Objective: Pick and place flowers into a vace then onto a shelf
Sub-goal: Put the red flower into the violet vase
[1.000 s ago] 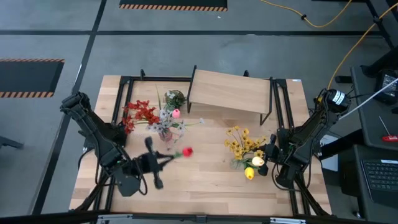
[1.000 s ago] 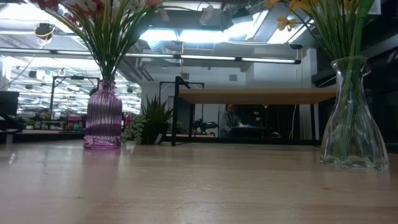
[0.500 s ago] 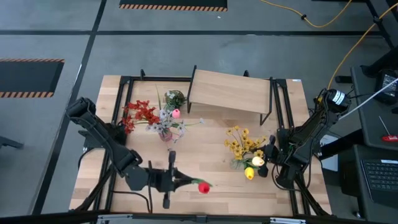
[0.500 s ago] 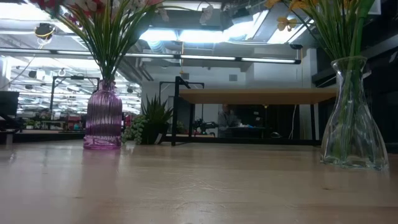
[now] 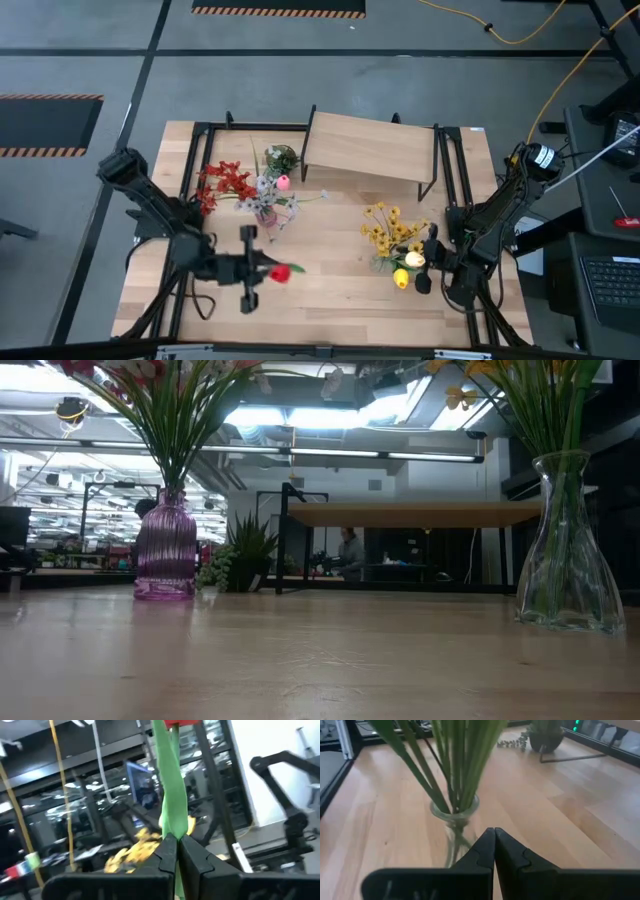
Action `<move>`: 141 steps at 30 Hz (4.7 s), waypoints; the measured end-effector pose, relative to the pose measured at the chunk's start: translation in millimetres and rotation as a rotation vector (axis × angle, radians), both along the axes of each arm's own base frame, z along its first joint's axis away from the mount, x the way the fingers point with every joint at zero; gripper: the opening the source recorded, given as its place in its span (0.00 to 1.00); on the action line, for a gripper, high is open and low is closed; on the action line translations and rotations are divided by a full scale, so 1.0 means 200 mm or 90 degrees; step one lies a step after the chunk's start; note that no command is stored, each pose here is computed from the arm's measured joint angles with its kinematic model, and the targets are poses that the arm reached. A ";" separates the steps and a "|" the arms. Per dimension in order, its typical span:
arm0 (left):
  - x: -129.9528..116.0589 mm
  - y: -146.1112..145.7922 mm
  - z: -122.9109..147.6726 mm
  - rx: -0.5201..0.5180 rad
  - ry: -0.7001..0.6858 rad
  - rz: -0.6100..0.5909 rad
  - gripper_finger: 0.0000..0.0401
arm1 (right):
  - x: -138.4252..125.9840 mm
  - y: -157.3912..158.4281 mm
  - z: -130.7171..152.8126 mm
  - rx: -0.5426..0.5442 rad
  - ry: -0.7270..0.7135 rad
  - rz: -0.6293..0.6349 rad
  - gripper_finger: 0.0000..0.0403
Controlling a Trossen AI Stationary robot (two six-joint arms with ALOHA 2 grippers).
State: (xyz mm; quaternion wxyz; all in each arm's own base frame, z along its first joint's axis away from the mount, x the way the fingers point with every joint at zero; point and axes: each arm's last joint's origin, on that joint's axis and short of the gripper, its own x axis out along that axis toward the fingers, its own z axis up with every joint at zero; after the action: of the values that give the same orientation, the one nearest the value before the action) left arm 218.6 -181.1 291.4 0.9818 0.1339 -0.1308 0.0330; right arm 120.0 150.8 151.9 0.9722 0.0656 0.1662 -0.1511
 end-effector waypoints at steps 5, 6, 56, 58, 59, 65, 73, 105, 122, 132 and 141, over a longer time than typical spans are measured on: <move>-0.09 0.08 -0.04 -0.012 0.015 0.053 0.01 | 0.00 0.01 0.00 -0.002 -0.003 0.005 0.03; -0.10 0.09 -0.03 -0.001 0.011 0.061 0.01 | 0.00 0.01 0.01 -0.002 -0.004 0.004 0.03; -0.20 0.41 -0.12 0.108 -0.029 0.341 0.01 | 0.05 -0.04 0.00 -0.027 -0.006 -0.038 0.03; -0.21 0.42 -0.14 0.138 -0.034 0.327 0.01 | 0.05 -0.04 0.00 -0.027 -0.006 -0.038 0.03; -0.22 0.42 -0.14 0.142 -0.036 0.323 0.01 | 0.05 -0.04 0.00 -0.027 -0.006 -0.038 0.03; -0.21 0.41 -0.14 0.204 -0.051 0.307 0.01 | 0.05 -0.04 0.00 -0.033 -0.003 -0.040 0.03; -0.21 0.41 -0.14 0.243 -0.034 0.325 0.01 | 0.05 -0.04 0.00 -0.033 -0.004 -0.040 0.03; -0.13 0.27 0.02 0.229 0.084 0.348 0.01 | 0.05 -0.04 0.00 -0.029 -0.006 -0.041 0.03; -0.18 0.32 -0.07 0.167 0.052 0.347 0.01 | 0.05 -0.04 0.00 -0.030 -0.005 -0.041 0.03; -0.24 0.38 -0.13 0.189 -0.003 0.338 0.01 | 0.05 -0.04 0.00 -0.031 -0.004 -0.040 0.03; -0.22 0.43 -0.18 0.199 -0.042 0.301 0.01 | 0.05 -0.04 0.00 -0.032 -0.004 -0.040 0.03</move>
State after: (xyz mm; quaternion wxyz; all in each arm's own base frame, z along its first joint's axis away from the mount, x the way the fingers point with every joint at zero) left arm 174.0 -95.7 254.4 0.9094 0.3092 -0.1314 0.2451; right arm 129.4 142.4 152.4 0.9688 0.0470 0.1574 -0.1856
